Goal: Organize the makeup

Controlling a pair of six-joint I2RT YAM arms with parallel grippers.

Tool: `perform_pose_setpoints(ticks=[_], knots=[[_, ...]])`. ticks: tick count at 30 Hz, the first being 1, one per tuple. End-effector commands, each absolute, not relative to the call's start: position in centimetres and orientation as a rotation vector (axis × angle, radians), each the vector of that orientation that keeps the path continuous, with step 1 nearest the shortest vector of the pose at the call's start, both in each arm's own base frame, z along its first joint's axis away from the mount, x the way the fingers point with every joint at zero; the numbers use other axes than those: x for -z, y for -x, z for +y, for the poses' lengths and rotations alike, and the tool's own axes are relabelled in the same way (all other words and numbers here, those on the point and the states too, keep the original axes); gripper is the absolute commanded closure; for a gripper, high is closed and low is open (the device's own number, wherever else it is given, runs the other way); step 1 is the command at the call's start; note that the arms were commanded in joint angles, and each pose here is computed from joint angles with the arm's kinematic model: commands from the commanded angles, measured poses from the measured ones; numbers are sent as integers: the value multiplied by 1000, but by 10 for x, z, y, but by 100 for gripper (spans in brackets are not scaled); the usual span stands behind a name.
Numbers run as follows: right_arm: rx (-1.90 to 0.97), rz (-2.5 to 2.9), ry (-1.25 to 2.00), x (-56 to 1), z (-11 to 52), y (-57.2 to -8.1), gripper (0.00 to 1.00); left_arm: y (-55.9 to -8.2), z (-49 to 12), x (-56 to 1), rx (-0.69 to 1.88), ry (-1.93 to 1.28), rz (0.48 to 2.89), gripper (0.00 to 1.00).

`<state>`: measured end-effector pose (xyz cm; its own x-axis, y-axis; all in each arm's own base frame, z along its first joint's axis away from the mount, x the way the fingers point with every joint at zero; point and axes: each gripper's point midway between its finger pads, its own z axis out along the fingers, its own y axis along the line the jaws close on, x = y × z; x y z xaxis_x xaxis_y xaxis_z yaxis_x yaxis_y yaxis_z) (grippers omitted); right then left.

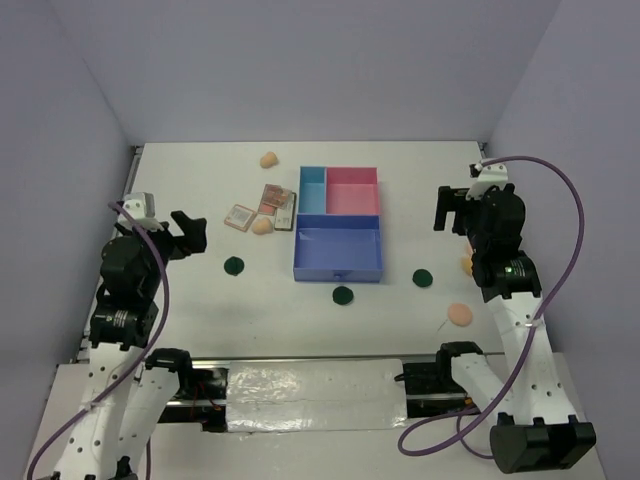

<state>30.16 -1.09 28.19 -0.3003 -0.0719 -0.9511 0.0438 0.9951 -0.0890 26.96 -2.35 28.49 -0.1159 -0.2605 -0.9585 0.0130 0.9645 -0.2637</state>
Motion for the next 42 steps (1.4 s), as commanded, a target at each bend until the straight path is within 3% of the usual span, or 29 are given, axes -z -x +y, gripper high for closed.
perform_pose_setpoints(ticks=[1, 3, 7, 10, 13, 14, 16, 17, 19, 20, 21, 22, 23, 25, 26, 27, 33, 42], knots=[[105, 1853, 22, -292, -10, -299, 0, -271, -36, -251, 281, 150, 1804, 1], [87, 1827, 123, -294, -1, -297, 0, -272, -37, -251, 291, 146, 1806, 1], [45, 1686, 624, -280, 40, -277, 1, -272, -40, -249, 307, 139, 1812, 1], [-15, 1661, 764, -262, 57, -264, 0, -271, -42, -248, 318, 128, 1818, 9], [-42, 1738, 749, -239, 56, -266, 1, -271, -47, -247, 346, 118, 1819, 33], [-30, 1774, 743, -233, 52, -268, 0, -270, -49, -246, 357, 113, 1821, 55], [-53, 1880, 797, -211, 52, -271, 4, -271, -51, -240, 373, 116, 1839, 75], [-101, 1912, 851, -202, 57, -268, 24, -270, -54, -238, 392, 123, 1847, 93], [-193, 2042, 918, -176, 61, -263, 49, -271, -55, -230, 412, 151, 1878, 99], [-266, 2088, 960, -165, 67, -254, 70, -272, -56, -225, 419, 156, 1901, 93], [-292, 2124, 1000, -154, 67, -255, 68, -273, -58, -222, 427, 159, 1919, 88], [-305, 2159, 993, -147, 66, -255, 61, -273, -59, -218, 436, 168, 1937, 82], [-284, 2187, 973, -141, 61, -258, 44, -274, -61, -210, 444, 172, 1973, 64], [-291, 2271, 957, -121, 56, -258, 35, -276, -62, -201, 450, 175, 2007, 44], [-286, 2304, 943, -114, 54, -258, 35, -278, -63, -194, 452, 178, 2038, 28], [-295, 2358, 939, -103, 50, -257, 34, -279, -63, -190, 452, 179, 2055, 22], [-299, 2515, 876, -69, 40, -253, 33, -288, -63, -175, 448, 198, 2109, 18], [-267, 2630, 729, -43, 19, -269, 46, -292, -61, -164, 421, 198, 2146, 19]])
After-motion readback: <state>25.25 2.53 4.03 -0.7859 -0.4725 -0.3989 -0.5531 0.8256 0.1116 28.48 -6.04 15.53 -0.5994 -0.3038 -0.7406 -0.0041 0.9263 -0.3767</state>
